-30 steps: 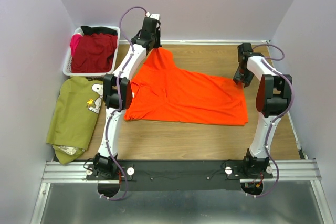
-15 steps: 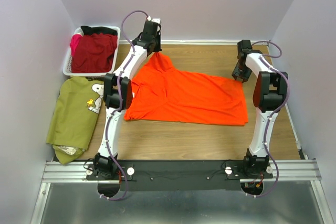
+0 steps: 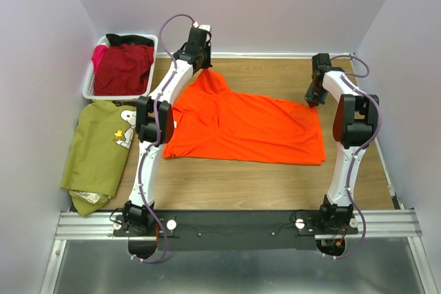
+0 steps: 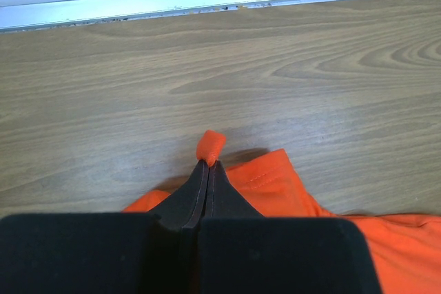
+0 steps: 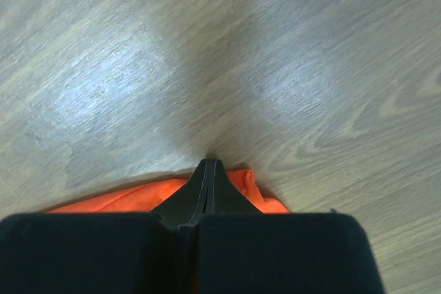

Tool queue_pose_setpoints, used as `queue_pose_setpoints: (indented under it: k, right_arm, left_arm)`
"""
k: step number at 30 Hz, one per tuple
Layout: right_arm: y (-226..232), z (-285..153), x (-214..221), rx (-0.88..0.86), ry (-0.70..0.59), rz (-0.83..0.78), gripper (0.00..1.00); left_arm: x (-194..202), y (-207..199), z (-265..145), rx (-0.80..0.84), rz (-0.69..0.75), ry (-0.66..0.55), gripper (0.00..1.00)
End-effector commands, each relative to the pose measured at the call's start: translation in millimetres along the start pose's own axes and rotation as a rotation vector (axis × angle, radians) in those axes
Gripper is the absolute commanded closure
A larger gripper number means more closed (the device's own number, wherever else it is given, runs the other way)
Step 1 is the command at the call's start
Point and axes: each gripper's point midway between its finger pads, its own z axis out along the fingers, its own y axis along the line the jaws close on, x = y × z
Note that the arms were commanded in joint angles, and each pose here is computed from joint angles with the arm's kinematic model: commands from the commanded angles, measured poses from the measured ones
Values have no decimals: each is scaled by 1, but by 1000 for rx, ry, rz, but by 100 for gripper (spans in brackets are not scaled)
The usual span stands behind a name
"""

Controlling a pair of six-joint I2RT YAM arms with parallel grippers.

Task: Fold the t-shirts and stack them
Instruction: Grap the side of the flattened tshirt furthest away from the robot with both arms

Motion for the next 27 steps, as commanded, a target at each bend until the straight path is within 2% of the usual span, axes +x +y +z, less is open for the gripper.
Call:
queue_pose_setpoints:
  k: [1,11,16,17,20,23,27]
  right_arm:
    - [-11,-11,4,25,9,-1,99]
    - [-20,-43,-32,61,-119,17,99]
    - [-15,-50,-36,26,-124,3,99]
    - [-14,-49,-34,20,-118,-5,95]
    - [-14,-44,-27,20,-93,-10,70]
    - [-15,-38,-17,21,-66,-15,57]
    - [-14,-32,-9,12,-39,-16,48]
  left_arm:
    - [-7,0,-10,-2,14,-7,100]
    - [-22,0,-20,-11,16,-39,100]
    - [-20,0,-21,-8,18,-34,100]
    - [-19,-1,-21,-7,16,-32,100]
    - [-20,-1,-21,-3,15,-33,100]
    - [-18,-1,-20,-5,16,-30,100]
    - [-15,0,-18,-7,15,-22,100]
